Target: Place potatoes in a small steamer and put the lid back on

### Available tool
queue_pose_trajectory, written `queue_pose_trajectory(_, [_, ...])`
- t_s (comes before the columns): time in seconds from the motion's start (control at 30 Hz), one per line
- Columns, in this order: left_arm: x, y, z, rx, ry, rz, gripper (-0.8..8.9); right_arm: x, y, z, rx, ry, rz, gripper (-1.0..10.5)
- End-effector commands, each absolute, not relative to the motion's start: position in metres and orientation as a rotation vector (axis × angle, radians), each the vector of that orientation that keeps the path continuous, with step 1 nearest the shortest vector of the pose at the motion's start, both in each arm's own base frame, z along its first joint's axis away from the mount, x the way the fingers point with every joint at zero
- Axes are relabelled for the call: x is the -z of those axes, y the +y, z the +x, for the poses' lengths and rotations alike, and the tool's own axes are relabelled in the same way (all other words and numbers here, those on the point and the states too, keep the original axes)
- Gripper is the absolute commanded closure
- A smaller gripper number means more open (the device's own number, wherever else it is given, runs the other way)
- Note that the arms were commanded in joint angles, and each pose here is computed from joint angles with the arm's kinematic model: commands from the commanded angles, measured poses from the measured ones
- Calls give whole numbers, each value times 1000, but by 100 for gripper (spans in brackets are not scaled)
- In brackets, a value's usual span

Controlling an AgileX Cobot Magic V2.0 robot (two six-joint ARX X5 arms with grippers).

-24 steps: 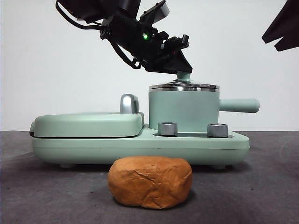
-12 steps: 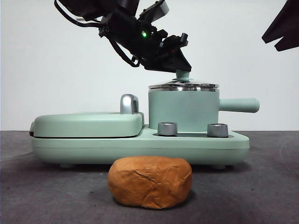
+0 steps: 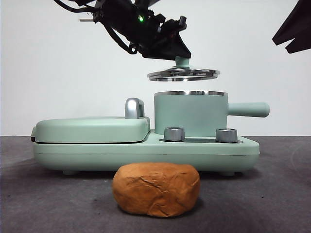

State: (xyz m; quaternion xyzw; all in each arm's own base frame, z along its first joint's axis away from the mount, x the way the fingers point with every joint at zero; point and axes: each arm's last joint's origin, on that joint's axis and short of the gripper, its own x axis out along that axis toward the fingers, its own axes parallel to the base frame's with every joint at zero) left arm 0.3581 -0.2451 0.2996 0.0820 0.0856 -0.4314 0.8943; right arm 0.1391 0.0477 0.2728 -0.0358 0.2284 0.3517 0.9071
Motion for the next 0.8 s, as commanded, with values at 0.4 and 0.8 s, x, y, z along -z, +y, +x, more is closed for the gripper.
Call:
queue_pose_trajectory(0.4, [-335, -222, 336, 871, 274, 128, 797, -279, 49, 140, -728, 453, -68, 711])
queue_pose_trajectory(0.8, [-350, -200, 308, 860, 278, 129, 797, -276, 51, 137, -761, 476, -107, 697])
